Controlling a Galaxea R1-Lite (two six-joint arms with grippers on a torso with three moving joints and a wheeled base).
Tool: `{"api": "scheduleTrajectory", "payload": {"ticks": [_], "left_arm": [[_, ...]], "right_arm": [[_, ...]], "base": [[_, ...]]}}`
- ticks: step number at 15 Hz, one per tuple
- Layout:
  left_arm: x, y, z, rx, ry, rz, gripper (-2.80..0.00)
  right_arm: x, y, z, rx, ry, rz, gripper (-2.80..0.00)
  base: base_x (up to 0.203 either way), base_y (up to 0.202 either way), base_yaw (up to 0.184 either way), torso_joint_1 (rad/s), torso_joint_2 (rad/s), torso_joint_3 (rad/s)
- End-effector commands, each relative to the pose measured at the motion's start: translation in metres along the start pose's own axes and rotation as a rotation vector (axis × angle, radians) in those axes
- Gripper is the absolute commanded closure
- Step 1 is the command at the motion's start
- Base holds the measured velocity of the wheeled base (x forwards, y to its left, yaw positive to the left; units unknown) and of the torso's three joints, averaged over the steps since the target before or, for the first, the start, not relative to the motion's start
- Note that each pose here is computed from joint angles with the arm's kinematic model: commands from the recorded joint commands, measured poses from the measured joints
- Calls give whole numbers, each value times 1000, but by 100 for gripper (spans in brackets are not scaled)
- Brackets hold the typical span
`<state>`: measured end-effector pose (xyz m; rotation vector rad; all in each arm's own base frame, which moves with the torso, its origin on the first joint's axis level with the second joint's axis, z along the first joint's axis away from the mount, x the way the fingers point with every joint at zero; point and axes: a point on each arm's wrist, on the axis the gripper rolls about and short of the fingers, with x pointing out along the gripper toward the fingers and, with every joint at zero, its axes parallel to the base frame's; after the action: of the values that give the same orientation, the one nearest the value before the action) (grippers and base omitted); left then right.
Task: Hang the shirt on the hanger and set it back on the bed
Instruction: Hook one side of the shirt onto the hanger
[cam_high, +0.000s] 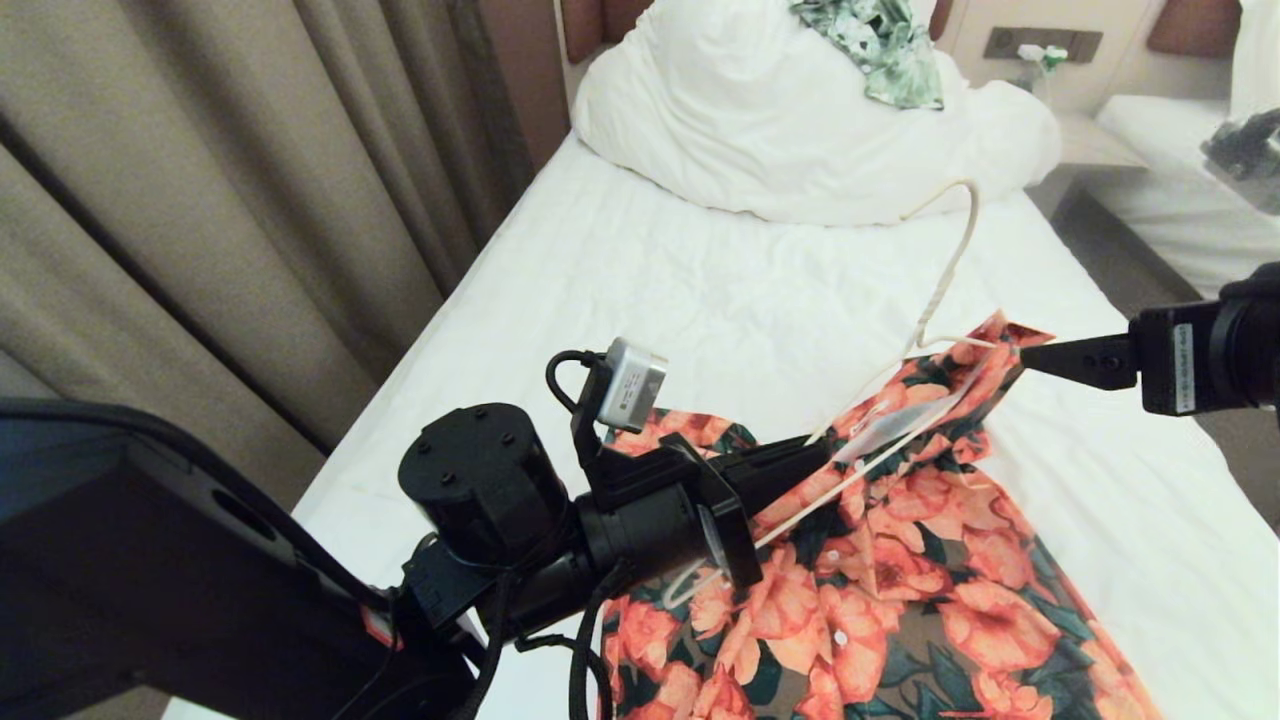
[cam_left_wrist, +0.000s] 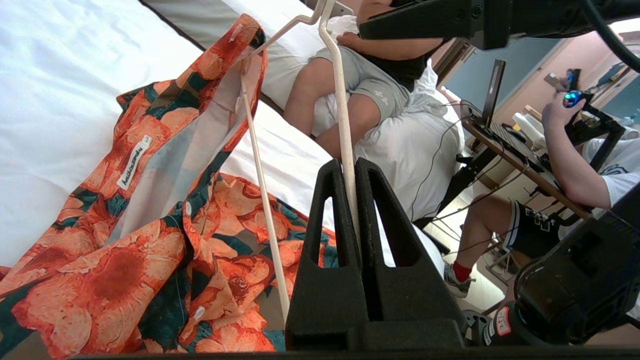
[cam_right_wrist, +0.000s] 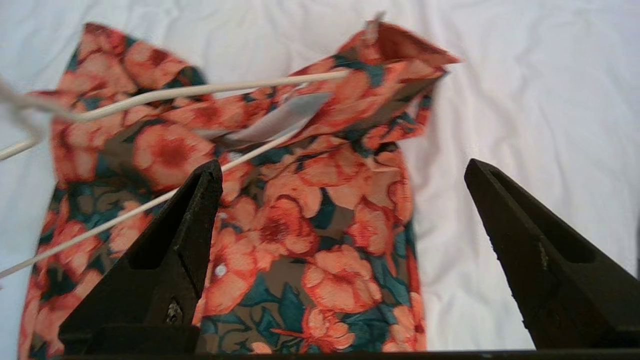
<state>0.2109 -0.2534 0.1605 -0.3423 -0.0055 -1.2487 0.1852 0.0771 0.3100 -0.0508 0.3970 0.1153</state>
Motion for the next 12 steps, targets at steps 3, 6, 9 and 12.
{"api": "scheduleTrajectory", "payload": {"ticks": [3,6,9,12], "left_arm": [[0,0,0,0,-5,-4,0],[0,0,0,0,-4,-4,0],[0,1,0,0,-5,-3,0],[0,0,0,1,-5,-3,0]], "right_arm": [[23,-18,0,172,40,-97,-280],[52,-28,1,253,80,-160,-280],[74,-32,8,293,91,-187,-280],[90,-29,12,291,96,-181,-280]], "base": [[0,0,0,0,0,0],[0,0,0,0,0,0],[0,0,0,0,0,0],[0,0,0,0,0,0]]}}
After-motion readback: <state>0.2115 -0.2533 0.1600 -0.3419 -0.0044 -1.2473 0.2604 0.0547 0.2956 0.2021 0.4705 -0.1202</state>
